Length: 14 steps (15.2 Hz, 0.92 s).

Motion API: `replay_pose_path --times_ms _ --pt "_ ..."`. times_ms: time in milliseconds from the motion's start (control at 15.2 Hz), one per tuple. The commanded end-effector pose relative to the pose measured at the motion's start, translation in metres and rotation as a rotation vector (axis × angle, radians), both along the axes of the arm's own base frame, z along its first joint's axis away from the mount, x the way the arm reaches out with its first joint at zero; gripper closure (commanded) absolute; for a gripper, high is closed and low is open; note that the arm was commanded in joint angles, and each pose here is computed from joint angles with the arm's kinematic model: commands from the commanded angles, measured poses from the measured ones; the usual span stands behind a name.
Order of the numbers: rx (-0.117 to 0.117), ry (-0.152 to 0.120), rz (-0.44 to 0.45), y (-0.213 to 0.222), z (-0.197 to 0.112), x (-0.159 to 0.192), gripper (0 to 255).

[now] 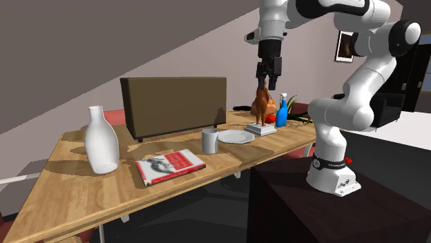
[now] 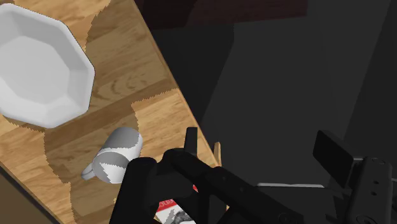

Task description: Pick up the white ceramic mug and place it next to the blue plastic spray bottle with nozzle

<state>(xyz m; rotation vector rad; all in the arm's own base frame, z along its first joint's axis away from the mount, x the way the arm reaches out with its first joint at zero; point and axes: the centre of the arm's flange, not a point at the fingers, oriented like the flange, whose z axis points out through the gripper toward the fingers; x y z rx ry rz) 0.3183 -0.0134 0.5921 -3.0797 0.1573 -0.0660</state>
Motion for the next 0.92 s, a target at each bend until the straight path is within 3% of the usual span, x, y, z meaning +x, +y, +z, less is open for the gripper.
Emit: replay_pose_path --times_ms 0,858 --pt "0.0 0.0 0.0 0.0 0.0 0.0 0" --pt "-0.049 -0.009 -0.11 -0.079 -0.11 0.095 0"
